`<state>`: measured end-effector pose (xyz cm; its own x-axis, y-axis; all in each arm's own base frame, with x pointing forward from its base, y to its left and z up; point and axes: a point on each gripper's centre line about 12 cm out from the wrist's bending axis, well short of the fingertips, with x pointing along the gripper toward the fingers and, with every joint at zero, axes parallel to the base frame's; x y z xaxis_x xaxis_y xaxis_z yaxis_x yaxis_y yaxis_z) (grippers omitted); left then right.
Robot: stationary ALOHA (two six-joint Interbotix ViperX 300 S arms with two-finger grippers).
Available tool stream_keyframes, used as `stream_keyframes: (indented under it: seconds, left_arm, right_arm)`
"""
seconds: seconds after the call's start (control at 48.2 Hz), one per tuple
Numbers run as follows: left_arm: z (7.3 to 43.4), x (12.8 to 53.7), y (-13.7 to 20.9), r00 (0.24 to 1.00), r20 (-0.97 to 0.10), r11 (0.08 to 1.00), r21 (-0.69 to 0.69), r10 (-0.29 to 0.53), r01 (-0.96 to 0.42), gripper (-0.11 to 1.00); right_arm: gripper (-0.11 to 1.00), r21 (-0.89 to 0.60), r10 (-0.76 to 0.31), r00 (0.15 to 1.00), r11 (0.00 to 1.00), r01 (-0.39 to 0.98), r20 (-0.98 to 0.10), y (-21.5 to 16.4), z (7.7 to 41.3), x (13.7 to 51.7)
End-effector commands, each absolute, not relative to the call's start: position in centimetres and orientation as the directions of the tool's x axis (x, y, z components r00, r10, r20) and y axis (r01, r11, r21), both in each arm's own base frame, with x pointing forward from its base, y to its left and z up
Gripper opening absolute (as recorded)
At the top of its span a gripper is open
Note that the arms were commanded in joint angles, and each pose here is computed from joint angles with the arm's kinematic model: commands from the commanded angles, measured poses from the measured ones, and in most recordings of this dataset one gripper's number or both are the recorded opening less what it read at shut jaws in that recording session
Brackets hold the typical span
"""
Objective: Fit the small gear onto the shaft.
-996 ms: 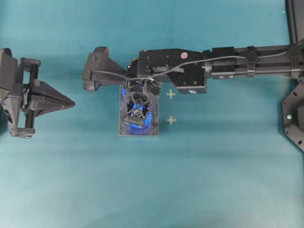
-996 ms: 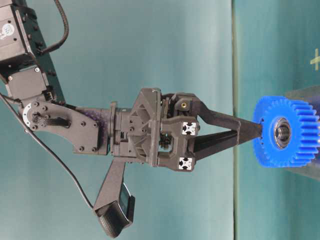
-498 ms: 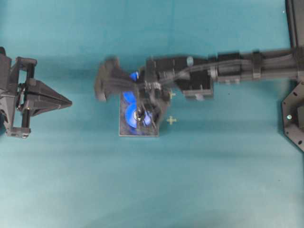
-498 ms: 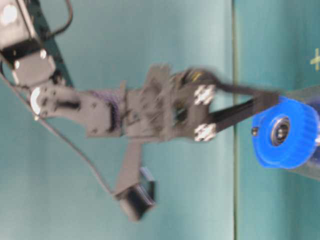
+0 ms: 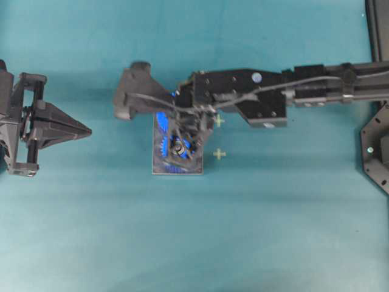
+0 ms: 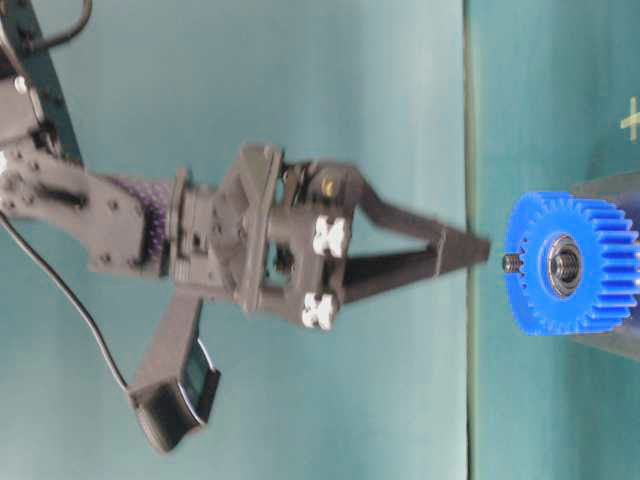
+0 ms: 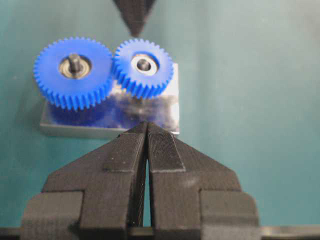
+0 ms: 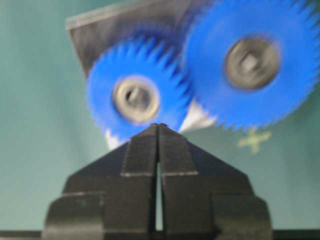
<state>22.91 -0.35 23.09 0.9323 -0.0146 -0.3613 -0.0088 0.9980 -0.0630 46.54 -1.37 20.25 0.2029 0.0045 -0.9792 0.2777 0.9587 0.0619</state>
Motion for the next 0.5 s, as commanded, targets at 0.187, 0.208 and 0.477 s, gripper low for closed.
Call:
stream_keyframes:
  seconds: [0.187, 0.208, 0.477]
  left_arm:
    - [23.9, 23.1, -0.4, 0.942, -0.335, 0.998, -0.062, -0.015, -0.006, 0.00]
    - [23.8, 23.1, -0.3, 0.941, -0.337, 0.998, -0.062, -0.013, -0.008, 0.00]
    - [23.9, 23.1, -0.4, 0.942, -0.334, 0.998, -0.062, -0.015, -0.006, 0.00]
  right_arm:
    - [-0.01, 0.064, 0.001, 0.225, 0.960, 0.271, -0.974, -2.0, 19.0, 48.7]
    - [-0.01, 0.065, 0.003, 0.222, 0.960, 0.272, -0.975, -1.9, 18.9, 48.7]
    - [-0.01, 0.055, 0.012, 0.152, 0.958, 0.283, -0.988, -1.5, 18.2, 46.7]
